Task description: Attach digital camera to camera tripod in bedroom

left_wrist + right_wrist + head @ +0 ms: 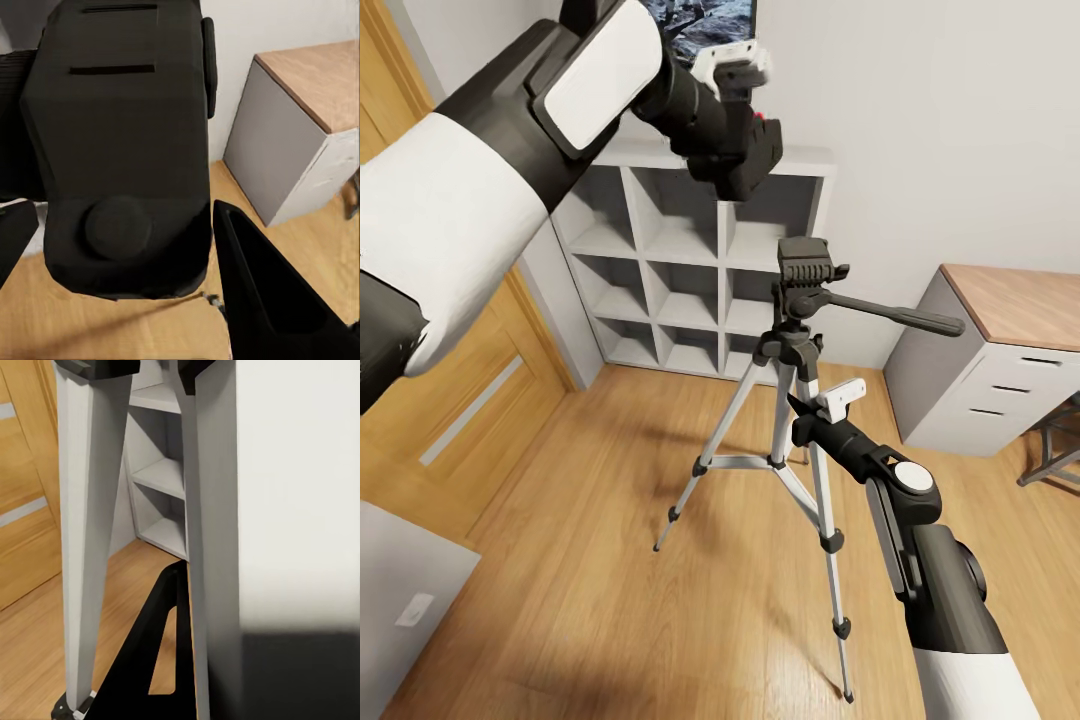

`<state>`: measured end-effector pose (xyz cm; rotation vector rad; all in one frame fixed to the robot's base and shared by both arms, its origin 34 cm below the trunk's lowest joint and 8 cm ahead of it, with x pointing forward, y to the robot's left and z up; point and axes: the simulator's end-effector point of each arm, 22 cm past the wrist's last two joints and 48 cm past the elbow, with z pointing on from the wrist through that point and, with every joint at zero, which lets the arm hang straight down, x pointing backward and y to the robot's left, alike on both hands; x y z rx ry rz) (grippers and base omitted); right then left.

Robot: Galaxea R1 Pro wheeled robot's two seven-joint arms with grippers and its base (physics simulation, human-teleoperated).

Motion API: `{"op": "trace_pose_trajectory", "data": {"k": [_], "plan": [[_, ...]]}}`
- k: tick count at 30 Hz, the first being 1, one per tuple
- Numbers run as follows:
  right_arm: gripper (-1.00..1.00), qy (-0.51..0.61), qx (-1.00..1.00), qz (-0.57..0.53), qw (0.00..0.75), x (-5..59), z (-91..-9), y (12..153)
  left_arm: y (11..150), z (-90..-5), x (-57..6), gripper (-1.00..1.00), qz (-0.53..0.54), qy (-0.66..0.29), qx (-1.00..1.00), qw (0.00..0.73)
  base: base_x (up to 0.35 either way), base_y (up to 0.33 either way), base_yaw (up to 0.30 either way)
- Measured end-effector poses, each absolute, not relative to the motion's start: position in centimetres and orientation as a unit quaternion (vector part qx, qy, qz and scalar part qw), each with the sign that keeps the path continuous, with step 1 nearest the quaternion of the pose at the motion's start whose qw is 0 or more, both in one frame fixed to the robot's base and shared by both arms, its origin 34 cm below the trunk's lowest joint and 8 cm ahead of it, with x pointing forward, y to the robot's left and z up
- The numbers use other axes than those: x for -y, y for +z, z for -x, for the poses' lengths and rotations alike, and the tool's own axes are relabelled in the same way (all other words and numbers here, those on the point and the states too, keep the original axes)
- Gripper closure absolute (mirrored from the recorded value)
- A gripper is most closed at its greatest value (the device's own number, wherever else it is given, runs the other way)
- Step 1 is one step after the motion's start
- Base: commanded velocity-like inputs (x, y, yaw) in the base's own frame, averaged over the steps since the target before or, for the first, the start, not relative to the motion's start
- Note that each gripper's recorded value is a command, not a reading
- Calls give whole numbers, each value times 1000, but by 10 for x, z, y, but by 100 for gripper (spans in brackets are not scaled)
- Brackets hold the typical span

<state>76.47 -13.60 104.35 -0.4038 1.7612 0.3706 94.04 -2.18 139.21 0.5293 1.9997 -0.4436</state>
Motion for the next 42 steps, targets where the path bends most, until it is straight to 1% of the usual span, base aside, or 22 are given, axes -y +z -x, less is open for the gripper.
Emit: {"op": "trace_pose_trajectory", "data": {"k": [1, 4, 7, 10, 12, 16, 21, 22, 24, 28, 29, 37, 42], "plan": [[100, 160, -761, 174, 604, 136, -765, 1044, 1393, -937, 27, 100, -228, -192, -820, 489, 0, 0, 0], [100, 160, -761, 174, 604, 136, -765, 1044, 1397, -913, 54, 100, -272, -265, -798, 468, 0, 0, 0], [100, 160, -761, 174, 604, 136, -765, 1044, 1409, -899, 62, 100, -300, -315, -772, 463, 0, 0, 0], [100, 160, -761, 174, 604, 136, -765, 1044, 1421, -895, 57, 100, -314, -341, -750, 471, 0, 0, 0], [100, 160, -761, 175, 604, 136, -765, 1044, 1445, -887, 43, 100, -333, -385, -707, 490, 0, 0, 0], [100, 160, -761, 175, 604, 136, -765, 1044, 1471, -867, 22, 100, -372, -424, -653, 505, 0, 0, 0], [100, 160, -761, 175, 604, 136, -765, 1044, 1482, -859, 2, 100, -393, -429, -624, 521, 0, 0, 0], [100, 160, -761, 175, 604, 136, -765, 1044, 1472, -852, -2, 100, -420, -422, -616, 516, 0, 0, 0], [100, 160, -761, 174, 604, 136, -765, 1043, 1464, -849, -1, 100, -433, -419, -614, 510, 0, 0, 0], [100, 160, -761, 175, 604, 137, -765, 1044, 1429, -836, 6, 100, -479, -414, -612, 474, 0, 0, 0], [100, 160, -760, 175, 604, 136, -765, 1044, 1402, -829, 9, 100, -508, -400, -620, 444, 0, 0, 0], [100, 160, -760, 175, 605, 136, -765, 1044, 1358, -830, 4, 100, -561, -327, -641, 409, 0, 0, 0], [100, 160, -761, 175, 604, 136, -765, 1044, 1354, -826, 3, 100, -579, -315, -637, 400, 0, 0, 0]]}}
